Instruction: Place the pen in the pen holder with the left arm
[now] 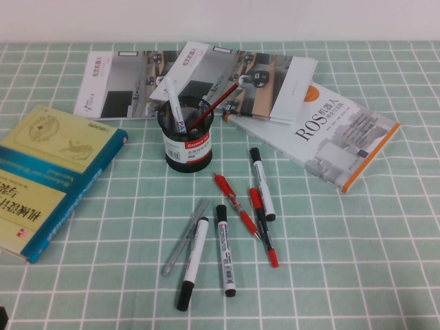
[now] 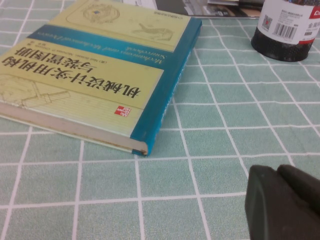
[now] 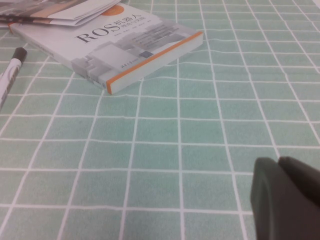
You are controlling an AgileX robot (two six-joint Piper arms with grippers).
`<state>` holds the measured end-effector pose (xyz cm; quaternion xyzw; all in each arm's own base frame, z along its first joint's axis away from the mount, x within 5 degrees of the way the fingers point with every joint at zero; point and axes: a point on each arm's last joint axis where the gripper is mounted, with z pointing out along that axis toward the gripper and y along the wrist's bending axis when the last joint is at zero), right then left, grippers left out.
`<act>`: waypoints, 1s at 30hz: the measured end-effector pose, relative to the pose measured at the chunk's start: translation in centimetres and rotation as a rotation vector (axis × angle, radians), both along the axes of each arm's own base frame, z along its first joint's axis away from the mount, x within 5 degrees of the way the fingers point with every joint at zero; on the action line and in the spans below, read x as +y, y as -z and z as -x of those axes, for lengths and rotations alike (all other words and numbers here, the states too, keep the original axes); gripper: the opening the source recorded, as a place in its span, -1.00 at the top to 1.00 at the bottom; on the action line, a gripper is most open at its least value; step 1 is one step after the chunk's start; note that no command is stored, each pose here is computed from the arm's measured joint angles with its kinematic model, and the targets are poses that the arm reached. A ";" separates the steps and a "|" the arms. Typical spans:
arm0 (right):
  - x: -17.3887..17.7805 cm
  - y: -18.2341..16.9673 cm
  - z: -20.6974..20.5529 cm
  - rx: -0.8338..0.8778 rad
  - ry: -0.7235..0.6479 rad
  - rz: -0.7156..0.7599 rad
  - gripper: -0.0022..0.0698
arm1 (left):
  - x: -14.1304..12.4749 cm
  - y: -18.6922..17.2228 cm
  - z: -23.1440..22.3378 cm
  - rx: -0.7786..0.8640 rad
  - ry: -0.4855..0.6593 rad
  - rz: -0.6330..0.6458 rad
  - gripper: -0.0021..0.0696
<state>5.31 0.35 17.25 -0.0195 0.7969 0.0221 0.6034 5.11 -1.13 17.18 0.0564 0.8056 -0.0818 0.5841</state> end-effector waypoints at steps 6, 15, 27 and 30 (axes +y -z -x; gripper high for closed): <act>0.0 0.0 0.0 0.000 0.000 0.000 1.00 | -0.2 -0.5 -0.1 -0.043 -0.011 0.105 0.95; 0.0 0.0 0.0 0.000 0.000 0.000 1.00 | -0.2 -2.3 -0.4 -0.191 -0.047 0.410 0.95; 0.0 0.0 0.0 0.000 0.000 0.000 1.00 | -1.0 -6.3 -0.9 -0.005 -0.027 0.451 0.95; 0.0 0.0 0.0 0.000 0.000 0.000 1.00 | -1.4 -8.8 -1.9 0.062 -0.009 0.400 0.95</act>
